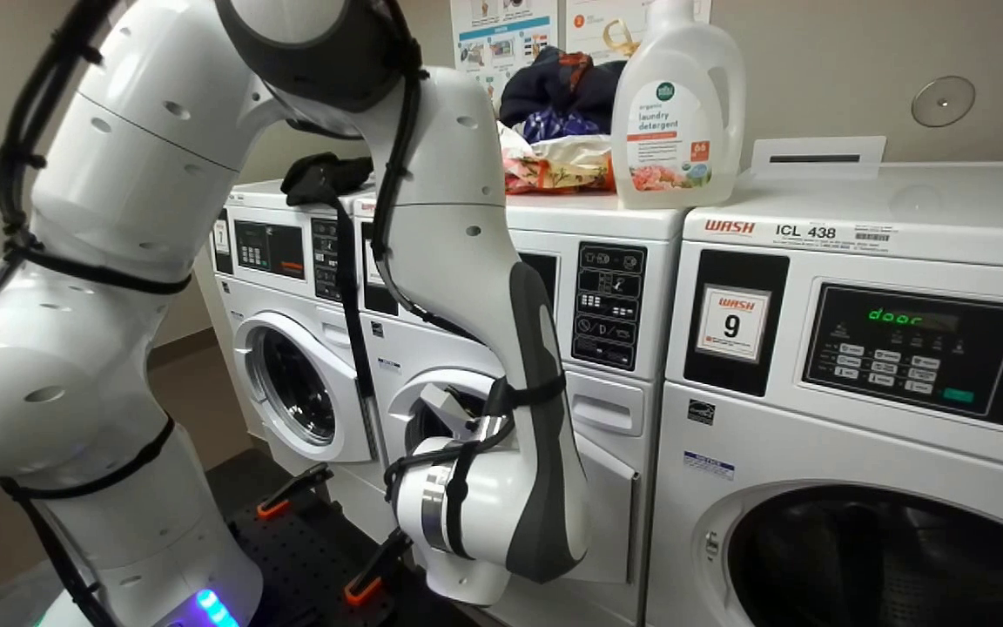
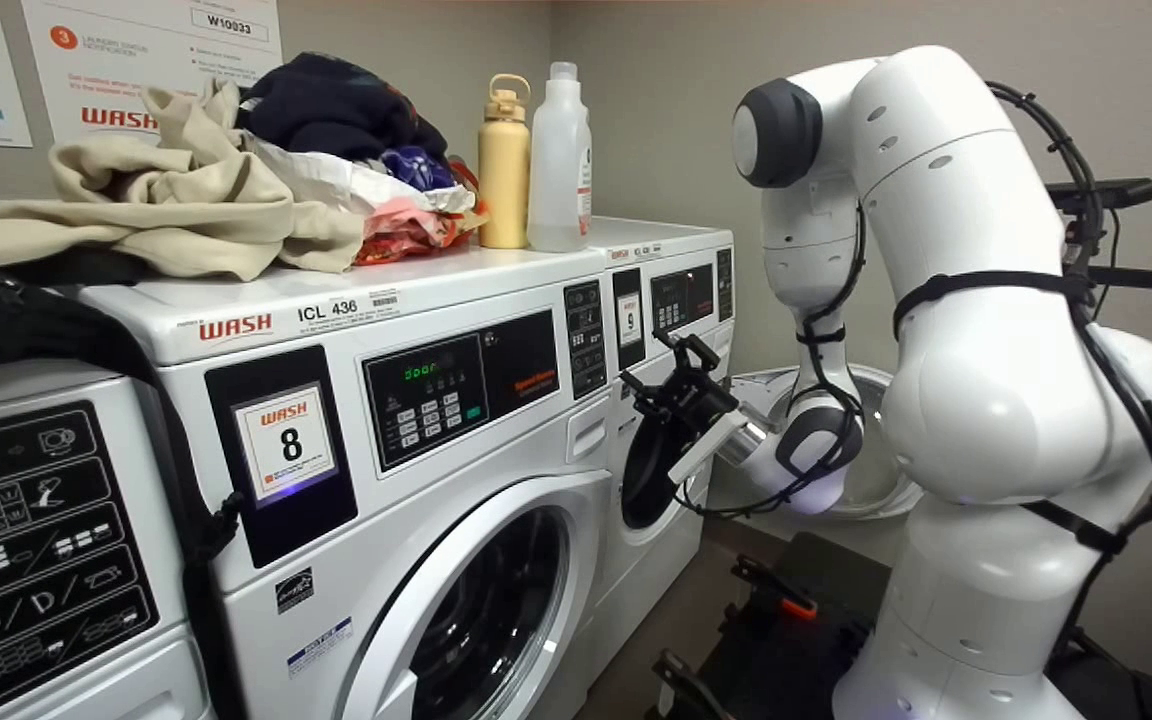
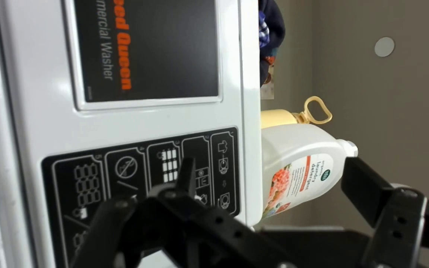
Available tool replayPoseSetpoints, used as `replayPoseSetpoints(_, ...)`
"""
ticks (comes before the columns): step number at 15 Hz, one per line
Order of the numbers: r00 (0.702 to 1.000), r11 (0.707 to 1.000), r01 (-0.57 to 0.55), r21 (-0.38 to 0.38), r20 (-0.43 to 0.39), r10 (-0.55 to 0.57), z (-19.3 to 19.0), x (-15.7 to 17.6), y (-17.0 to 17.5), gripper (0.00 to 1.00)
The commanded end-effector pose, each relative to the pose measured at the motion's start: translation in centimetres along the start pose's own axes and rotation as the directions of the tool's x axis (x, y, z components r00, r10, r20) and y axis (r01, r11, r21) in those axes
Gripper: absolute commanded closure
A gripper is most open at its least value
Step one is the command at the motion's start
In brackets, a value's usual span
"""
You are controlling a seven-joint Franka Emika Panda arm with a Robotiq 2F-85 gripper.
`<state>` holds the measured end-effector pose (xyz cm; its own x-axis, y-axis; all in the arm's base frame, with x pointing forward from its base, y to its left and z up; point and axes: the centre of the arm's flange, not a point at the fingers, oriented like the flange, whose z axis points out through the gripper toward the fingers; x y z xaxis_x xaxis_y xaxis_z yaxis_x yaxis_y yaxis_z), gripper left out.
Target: Open the object from the washing machine
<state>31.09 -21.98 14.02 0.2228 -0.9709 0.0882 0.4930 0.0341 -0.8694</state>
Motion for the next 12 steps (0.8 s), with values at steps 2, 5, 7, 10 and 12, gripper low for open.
replayPoseSetpoints(2,0.999,1.000,0.014,0.014,-0.045,-0.014,-1.1,-0.2,2.6,0.00)
replayPoseSetpoints(5,0.997,1.000,0.028,0.005,-0.073,-0.027,-1.7,-0.2,3.9,0.00)
replayPoseSetpoints(7,0.995,0.999,0.038,0.003,-0.088,-0.038,-2.0,-0.2,4.6,0.00)
replayPoseSetpoints(10,0.993,0.999,0.044,-0.010,-0.107,-0.045,-2.1,-0.2,5.8,0.00)
replayPoseSetpoints(12,0.992,0.998,0.043,-0.037,-0.118,-0.047,-2.1,-0.3,6.4,0.00)
